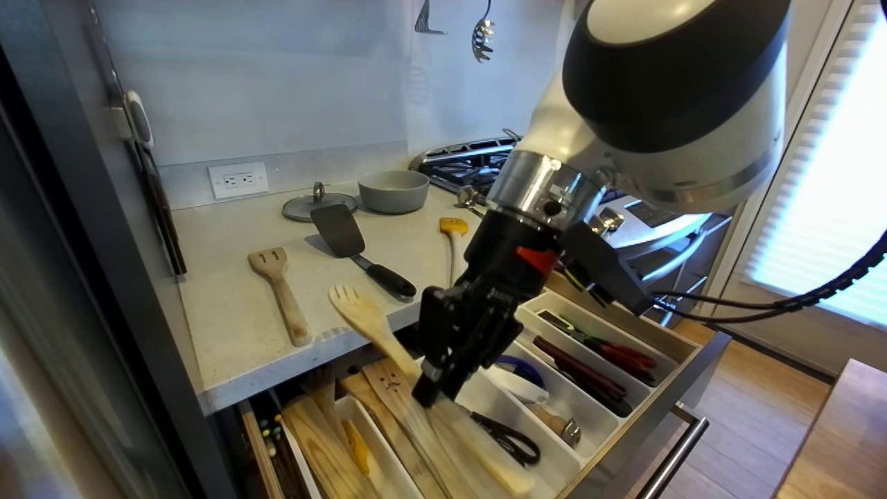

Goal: Remove the wooden fork from the drawer and put it on the counter

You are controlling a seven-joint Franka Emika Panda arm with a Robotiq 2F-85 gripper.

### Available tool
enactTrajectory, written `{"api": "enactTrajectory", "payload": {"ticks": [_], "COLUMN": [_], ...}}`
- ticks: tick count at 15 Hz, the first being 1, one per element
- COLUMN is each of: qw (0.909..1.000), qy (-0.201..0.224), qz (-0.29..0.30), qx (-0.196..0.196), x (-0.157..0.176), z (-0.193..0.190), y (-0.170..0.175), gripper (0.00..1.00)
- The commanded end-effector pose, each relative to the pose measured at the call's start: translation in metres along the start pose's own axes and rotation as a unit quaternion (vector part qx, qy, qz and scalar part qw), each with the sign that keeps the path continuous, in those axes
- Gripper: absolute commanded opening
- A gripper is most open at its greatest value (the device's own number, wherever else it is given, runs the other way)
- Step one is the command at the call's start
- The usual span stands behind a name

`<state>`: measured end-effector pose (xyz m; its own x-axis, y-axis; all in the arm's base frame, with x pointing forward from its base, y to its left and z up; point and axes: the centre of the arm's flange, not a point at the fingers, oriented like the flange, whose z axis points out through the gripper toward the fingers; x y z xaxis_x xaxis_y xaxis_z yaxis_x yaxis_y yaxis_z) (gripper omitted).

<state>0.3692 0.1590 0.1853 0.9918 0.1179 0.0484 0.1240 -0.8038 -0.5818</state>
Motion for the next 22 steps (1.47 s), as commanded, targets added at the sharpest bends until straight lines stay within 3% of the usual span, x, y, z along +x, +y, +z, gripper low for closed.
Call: {"api": "enactTrajectory", "payload": {"ticks": [1,4,8,10,11,14,15,20,22], "qw": [0.9948,0.9837,0.976,0.9804,0.9783,0.9789,0.979,0.9809,0.9799], "qy": [0.078,0.138,0.15,0.142,0.155,0.152,0.151,0.152,0.151], "qz": [0.036,0.069,0.1,0.099,0.093,0.095,0.095,0.047,0.056], "qx": [-0.055,-0.093,-0.122,-0.094,-0.102,-0.098,-0.098,-0.112,-0.118], "x": [0.01,0.038,0.068,0.078,0.071,0.079,0.078,0.145,0.187], "z": [-0.049,-0.086,-0.118,-0.124,-0.115,-0.12,-0.12,-0.121,-0.121], "y": [0.031,0.065,0.093,0.1,0.096,0.098,0.098,0.079,0.085], "gripper": [0.06,0.06,0.06,0.06,0.26,0.26,0.06,0.06,0.06]}}
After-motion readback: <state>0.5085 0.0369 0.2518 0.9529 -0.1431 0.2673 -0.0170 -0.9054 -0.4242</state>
